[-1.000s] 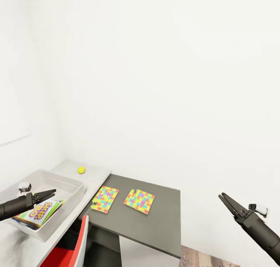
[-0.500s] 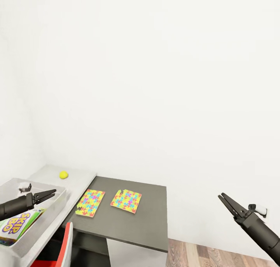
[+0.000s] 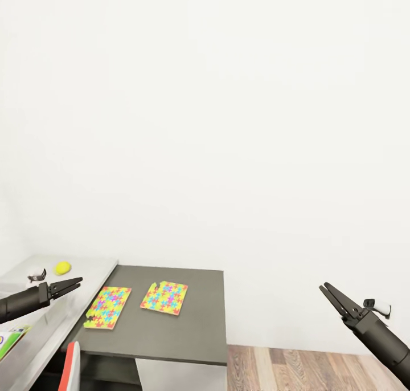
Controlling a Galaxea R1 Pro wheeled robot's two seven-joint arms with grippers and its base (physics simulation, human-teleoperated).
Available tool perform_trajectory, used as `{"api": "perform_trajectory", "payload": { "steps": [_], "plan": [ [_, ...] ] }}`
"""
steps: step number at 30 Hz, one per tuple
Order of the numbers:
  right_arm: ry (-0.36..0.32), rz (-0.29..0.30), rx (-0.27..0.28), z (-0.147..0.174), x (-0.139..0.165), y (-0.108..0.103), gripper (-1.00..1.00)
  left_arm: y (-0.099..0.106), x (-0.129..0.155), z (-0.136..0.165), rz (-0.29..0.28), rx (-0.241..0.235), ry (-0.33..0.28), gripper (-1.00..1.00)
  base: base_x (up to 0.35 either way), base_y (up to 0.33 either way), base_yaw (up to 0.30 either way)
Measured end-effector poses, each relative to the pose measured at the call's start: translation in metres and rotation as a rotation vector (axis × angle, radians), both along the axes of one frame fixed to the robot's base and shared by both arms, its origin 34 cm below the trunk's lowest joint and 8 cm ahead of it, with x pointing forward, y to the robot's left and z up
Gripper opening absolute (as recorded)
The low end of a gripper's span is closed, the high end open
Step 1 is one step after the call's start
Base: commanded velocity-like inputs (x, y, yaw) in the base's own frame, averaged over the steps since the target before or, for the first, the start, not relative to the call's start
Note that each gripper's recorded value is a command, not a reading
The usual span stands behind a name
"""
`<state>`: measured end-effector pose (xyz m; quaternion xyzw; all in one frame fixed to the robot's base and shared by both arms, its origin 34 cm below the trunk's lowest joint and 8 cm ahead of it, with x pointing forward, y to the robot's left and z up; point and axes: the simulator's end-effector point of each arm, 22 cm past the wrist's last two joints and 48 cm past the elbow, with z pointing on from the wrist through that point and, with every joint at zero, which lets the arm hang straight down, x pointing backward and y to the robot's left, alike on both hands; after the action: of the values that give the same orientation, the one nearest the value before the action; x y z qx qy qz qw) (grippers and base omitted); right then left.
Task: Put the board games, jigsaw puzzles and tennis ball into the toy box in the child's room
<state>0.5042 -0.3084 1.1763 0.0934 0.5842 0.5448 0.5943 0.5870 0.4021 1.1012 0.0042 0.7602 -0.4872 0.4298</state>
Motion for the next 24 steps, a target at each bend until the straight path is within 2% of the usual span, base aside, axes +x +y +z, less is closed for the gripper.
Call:
{"api": "perform_trajectory", "payload": {
  "steps": [24],
  "plan": [
    [-0.002,-0.001,0.0,0.0006,-0.0004,-0.0005,1.0,-0.0023,0.0002,0.0002,-0.003,-0.002,-0.004,1.0,0.062,-0.007,-0.027]
  ]
}}
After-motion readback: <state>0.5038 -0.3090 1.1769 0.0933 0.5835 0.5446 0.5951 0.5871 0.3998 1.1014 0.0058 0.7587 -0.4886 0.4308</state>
